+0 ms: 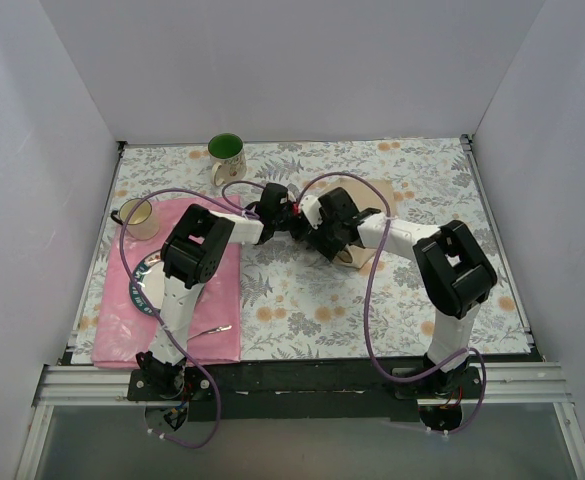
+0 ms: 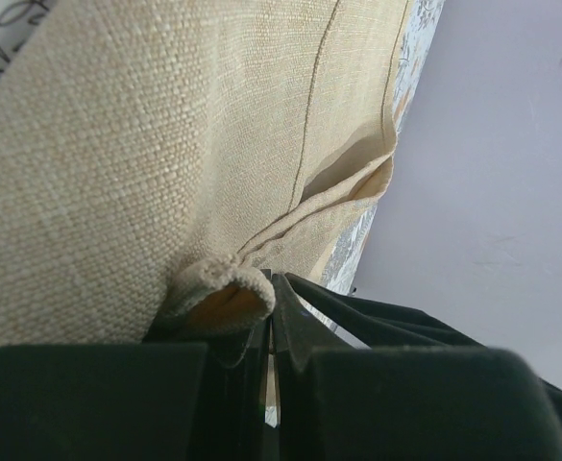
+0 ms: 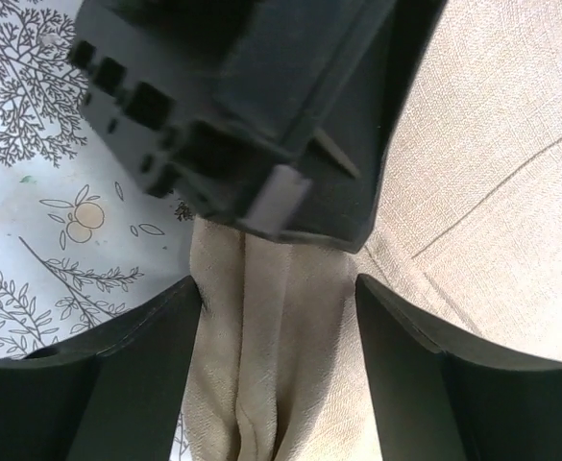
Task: Fold the napkin, place the utensils inside, and roll it up
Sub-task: Roll the napkin with the utensil
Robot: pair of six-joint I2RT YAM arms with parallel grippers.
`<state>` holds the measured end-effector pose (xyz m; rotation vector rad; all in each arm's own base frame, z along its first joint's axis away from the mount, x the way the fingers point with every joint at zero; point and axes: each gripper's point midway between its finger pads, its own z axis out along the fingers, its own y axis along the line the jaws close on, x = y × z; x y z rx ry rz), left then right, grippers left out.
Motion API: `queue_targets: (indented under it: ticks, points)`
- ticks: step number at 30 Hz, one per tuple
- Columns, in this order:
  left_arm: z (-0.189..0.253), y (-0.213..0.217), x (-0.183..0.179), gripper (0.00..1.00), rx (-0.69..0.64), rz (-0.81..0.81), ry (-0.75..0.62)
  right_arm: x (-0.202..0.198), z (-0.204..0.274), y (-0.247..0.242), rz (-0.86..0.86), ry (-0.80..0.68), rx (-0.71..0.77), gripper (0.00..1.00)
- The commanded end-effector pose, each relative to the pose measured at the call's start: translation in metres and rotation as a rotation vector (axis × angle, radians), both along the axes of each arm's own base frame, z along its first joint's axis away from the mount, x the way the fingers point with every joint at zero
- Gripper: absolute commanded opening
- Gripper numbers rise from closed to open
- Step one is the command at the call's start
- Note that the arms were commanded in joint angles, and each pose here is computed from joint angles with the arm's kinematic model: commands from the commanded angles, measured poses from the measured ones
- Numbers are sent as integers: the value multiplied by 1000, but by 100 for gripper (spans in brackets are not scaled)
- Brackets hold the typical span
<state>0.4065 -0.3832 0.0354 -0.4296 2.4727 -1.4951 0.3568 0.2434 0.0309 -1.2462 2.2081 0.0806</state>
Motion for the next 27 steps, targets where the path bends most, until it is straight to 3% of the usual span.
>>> queue_targets:
  ticks: [1,3,4,12,17,23,27]
  points:
    - [-34,15,-10,0,88,5,86,-1,-21,-13,-27,96,13,68]
    - [-25,16,-6,2,77,5,68,-6,-28,-15,-21,141,25,66]
    - [-20,17,-3,5,72,6,56,-7,-30,-16,-24,154,27,60]
    - [69,47,46,46,41,37,-104,-24,-37,-11,-32,327,118,35]
    - [108,78,54,64,145,97,-182,-40,-34,4,-65,444,243,20]
    - [112,97,5,70,196,163,-74,-53,-32,17,-128,543,430,13]
    - [89,87,-42,76,181,163,80,-57,-31,19,-131,601,530,6]
